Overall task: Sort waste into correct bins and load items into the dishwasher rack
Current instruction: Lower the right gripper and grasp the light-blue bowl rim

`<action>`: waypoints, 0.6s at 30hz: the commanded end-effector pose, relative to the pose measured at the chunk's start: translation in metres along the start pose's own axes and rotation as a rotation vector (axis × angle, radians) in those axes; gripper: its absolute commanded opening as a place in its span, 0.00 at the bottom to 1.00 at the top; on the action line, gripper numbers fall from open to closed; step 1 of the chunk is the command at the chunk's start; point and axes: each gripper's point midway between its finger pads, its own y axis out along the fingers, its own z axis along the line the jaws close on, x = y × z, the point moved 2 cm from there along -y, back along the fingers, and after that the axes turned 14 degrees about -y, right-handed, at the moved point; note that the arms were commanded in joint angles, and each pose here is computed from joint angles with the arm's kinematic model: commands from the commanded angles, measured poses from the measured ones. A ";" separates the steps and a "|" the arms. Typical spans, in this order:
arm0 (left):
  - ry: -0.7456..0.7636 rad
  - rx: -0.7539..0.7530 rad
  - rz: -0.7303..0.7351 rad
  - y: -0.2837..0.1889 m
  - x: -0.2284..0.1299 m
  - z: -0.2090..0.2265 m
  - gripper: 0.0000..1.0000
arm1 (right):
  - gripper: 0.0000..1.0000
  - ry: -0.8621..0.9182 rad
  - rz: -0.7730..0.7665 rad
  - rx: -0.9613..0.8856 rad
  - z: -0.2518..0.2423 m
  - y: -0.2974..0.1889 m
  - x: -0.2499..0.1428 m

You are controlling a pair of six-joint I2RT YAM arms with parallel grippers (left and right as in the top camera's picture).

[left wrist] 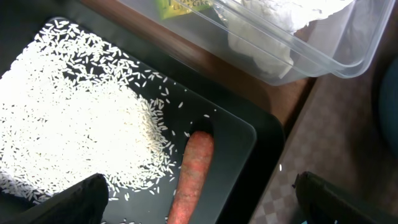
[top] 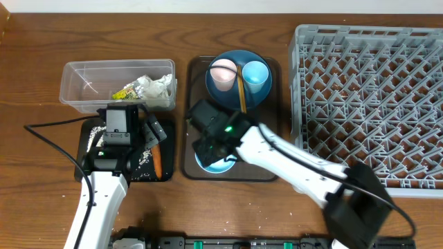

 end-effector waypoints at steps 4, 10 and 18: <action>-0.010 0.000 -0.007 -0.002 0.004 -0.001 0.98 | 0.49 -0.046 0.039 -0.017 0.014 0.033 -0.004; -0.010 0.000 -0.007 -0.002 0.004 -0.001 0.98 | 0.46 -0.077 0.067 -0.086 0.014 0.052 -0.010; -0.010 -0.001 -0.008 -0.002 0.005 -0.001 0.98 | 0.22 -0.077 0.067 -0.086 0.014 0.052 -0.011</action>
